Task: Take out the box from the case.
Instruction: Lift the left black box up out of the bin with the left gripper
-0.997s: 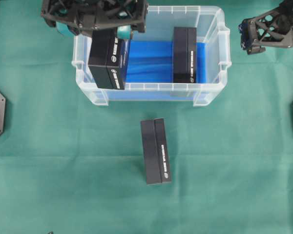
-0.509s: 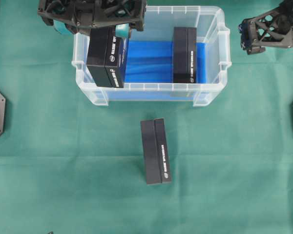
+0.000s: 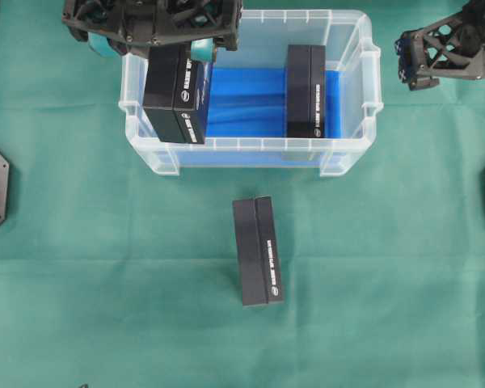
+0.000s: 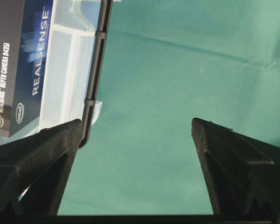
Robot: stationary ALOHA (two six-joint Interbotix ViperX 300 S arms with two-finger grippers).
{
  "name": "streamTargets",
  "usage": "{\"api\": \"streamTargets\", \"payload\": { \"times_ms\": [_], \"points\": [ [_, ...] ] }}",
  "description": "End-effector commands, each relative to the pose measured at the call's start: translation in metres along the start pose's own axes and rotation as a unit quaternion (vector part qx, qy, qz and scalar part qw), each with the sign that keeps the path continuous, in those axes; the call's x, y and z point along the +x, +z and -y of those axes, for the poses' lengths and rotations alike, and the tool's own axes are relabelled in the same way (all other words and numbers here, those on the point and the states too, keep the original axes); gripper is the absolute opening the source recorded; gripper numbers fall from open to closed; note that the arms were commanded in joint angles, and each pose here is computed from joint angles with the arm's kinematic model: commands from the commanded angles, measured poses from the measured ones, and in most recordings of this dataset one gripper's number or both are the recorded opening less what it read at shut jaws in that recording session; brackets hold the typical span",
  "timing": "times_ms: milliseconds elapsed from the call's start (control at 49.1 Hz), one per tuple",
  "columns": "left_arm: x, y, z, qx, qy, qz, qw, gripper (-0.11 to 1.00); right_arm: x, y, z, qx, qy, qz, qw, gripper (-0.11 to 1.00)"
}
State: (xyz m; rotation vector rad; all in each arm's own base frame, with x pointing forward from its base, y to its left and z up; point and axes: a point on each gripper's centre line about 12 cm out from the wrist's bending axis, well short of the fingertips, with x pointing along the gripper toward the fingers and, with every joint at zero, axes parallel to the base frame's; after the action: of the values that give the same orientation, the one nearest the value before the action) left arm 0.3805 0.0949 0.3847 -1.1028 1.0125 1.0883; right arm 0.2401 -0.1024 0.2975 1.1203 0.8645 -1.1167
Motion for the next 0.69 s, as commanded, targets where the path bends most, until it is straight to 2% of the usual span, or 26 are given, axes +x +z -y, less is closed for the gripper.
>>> {"api": "streamTargets", "payload": {
  "times_ms": [0, 672],
  "points": [
    [-0.0246, 0.0017, -0.0038, -0.003, -0.032, 0.014, 0.9994, 0.63, -0.0076, 0.0016, -0.0017, 0.002, 0.014, 0.006, 0.9999, 0.94],
    [-0.0246, 0.0023, -0.0038, -0.003, -0.032, 0.016, 0.9993, 0.63, -0.0076, 0.0015, -0.0015, 0.001, 0.013, 0.006, 0.9999, 0.93]
  ]
}}
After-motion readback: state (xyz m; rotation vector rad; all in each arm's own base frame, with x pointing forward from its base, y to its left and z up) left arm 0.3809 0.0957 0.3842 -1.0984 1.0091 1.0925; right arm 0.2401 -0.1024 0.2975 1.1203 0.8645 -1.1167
